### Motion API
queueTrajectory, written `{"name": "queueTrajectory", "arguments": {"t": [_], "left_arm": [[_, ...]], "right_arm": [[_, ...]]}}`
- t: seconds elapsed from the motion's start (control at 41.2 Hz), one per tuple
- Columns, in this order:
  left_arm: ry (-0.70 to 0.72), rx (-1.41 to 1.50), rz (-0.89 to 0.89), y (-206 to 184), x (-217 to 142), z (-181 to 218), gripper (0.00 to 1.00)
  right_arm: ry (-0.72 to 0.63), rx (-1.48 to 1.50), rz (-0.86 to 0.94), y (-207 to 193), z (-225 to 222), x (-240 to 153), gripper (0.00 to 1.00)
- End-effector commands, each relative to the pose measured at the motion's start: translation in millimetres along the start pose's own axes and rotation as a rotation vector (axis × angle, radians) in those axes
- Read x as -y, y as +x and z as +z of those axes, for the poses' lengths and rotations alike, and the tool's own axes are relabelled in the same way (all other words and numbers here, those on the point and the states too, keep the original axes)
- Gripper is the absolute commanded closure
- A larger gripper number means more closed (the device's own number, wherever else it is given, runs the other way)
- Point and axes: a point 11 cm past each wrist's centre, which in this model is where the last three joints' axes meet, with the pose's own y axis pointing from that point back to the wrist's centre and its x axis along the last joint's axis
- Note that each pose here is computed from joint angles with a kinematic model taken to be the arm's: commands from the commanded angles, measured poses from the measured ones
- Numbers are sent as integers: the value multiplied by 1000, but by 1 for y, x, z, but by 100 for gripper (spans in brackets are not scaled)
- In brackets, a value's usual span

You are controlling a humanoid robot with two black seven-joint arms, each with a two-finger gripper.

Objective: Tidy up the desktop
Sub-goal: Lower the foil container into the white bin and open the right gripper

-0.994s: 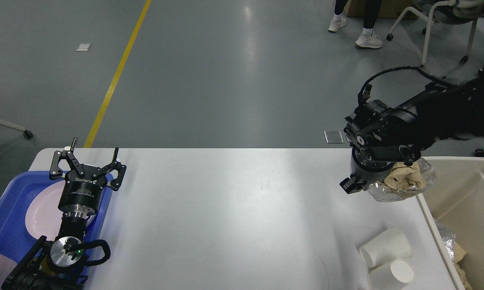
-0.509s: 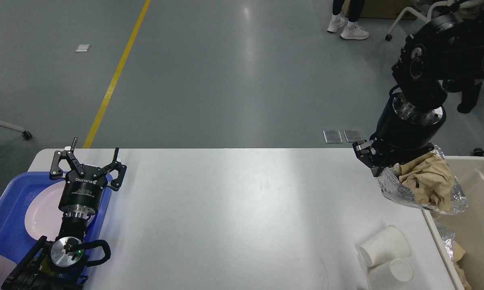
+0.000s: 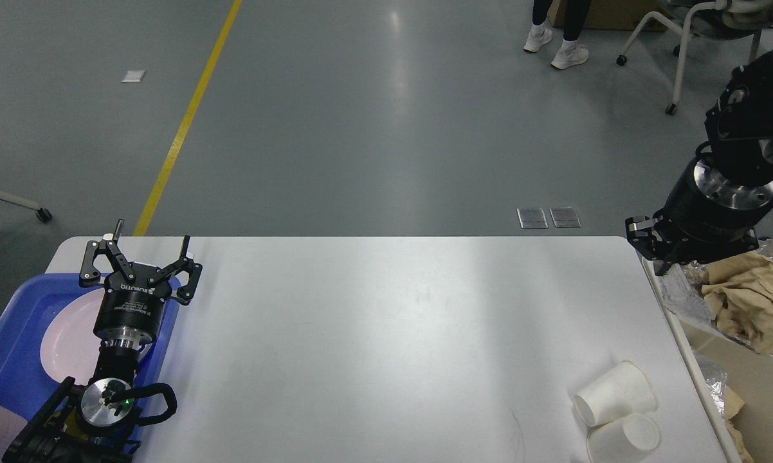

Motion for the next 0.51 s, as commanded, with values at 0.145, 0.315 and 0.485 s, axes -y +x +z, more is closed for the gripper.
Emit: {"name": "queueTrajectory", "arguments": {"t": [0.145,0.315,0.485], "left_arm": [[1,0,0,0,0,0,4],[1,0,-1,0,0,0,4],[1,0,0,0,0,0,4]], "right_arm": [[-100,36,-5,14,41,87,100],[-149,76,16,22,69,129,100],[-176,136,47,21,102,167,100]]}}
